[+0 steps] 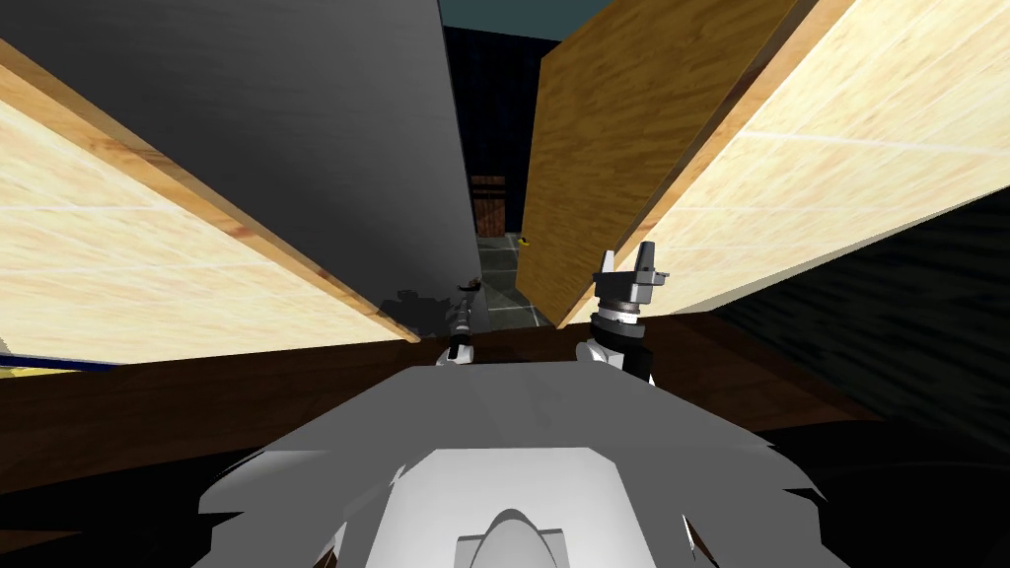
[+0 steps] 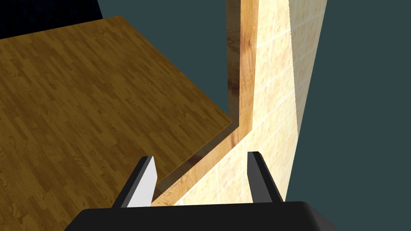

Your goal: Push the door open

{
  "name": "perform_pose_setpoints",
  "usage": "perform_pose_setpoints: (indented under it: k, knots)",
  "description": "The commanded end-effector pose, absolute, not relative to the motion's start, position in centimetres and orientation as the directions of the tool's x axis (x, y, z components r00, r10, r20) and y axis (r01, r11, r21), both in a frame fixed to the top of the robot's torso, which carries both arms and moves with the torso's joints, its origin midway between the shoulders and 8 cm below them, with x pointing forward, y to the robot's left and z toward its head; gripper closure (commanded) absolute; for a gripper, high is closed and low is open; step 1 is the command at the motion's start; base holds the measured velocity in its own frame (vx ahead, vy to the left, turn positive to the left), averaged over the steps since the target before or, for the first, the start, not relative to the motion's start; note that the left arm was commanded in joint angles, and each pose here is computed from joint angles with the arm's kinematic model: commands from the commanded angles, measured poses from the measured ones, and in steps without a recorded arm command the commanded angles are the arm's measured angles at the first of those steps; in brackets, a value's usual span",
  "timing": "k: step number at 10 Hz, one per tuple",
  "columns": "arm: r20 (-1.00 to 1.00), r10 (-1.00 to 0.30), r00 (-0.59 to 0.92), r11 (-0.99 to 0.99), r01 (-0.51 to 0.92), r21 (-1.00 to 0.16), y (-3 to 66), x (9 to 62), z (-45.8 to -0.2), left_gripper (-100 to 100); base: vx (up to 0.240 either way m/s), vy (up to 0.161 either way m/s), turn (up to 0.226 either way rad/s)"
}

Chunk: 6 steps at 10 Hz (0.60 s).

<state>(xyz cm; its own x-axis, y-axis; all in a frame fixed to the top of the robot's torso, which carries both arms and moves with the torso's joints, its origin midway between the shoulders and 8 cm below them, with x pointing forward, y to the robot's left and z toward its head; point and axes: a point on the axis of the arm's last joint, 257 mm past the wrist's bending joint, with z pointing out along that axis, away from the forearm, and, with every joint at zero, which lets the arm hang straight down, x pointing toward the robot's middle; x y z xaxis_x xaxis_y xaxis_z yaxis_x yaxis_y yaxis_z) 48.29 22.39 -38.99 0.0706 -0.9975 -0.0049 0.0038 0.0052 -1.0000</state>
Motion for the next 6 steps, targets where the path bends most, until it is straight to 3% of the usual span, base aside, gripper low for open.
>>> perform_pose_setpoints:
  k: [1, 6]
  knots:
    - [-0.033, -0.996, 0.077, 0.034, 0.005, -0.999, 24.1, 48.3, -38.9, -100, 0.069, 0.026, -0.016]
    - [-0.058, -0.994, 0.09, 0.059, 0.006, -0.998, 26.1, 48.3, -38.8, -100, 0.177, 0.017, -0.021]
